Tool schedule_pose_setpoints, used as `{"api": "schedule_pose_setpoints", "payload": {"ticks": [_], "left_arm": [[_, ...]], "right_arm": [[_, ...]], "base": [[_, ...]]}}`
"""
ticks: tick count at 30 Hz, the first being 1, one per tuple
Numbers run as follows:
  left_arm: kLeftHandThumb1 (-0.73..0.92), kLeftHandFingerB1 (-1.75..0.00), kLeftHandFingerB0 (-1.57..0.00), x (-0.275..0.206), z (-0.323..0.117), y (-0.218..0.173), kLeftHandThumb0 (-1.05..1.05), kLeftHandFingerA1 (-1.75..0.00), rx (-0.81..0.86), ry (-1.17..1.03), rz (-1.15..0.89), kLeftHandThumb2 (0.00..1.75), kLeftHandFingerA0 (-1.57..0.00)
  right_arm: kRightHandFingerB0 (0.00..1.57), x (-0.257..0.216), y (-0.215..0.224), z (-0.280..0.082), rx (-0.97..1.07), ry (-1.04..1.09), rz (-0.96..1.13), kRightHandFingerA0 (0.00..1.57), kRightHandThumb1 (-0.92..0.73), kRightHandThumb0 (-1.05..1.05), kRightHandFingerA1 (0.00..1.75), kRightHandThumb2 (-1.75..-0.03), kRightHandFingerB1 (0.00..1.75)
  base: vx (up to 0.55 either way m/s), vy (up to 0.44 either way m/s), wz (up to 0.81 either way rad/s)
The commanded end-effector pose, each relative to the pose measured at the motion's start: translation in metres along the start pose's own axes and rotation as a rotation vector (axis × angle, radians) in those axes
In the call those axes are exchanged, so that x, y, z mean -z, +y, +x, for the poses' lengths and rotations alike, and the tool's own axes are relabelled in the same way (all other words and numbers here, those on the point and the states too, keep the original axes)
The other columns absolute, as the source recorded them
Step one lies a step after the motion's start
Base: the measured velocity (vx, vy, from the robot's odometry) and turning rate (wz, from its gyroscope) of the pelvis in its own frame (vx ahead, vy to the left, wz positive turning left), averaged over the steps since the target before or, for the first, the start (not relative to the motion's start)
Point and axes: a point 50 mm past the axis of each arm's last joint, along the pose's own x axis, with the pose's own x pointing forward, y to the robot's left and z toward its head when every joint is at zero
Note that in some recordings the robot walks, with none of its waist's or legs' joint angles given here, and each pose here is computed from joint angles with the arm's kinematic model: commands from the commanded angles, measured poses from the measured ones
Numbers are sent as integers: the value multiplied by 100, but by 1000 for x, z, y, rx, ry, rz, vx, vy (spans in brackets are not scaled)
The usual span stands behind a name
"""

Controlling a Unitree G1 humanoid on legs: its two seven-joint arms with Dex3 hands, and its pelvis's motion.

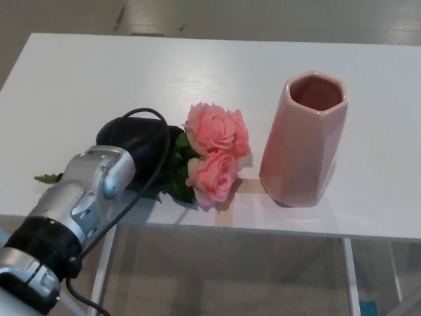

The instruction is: Use the left hand to pick up the rose and then lift and insert it into the pink vase.

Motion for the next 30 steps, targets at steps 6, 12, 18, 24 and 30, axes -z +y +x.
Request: {"api": "schedule_pose_setpoints", "payload": {"ticks": [6,12,18,24,30], "left_arm": [[78,-57,-88,8,-1,48,-24,-126,-167,-17,-360,64,-75],[82,-95,-76,0,1,102,-23,-90,-268,-83,-454,64,-85],[81,-73,-86,-16,-9,146,-22,-117,-329,-180,-429,65,-86],[82,-106,-73,-25,-14,163,-18,-140,-366,-235,-445,66,-76],[85,-109,-72,-52,-23,205,-20,-137,-375,-429,-832,65,-89]], "right_arm": [[56,0,1,0,-23,11,14,69,-64,-29,50,-58,43],[56,-3,2,1,-22,5,34,68,-65,-29,49,-58,43],[56,0,2,0,-24,13,35,69,-65,-30,49,-58,43],[56,1,2,0,-27,14,32,69,-65,-30,49,-58,43],[57,2,2,0,-21,21,42,70,-66,-31,50,-58,44]], "base": [[0,0,0],[0,0,0],[0,0,0],[0,0,0],[0,0,0]]}}
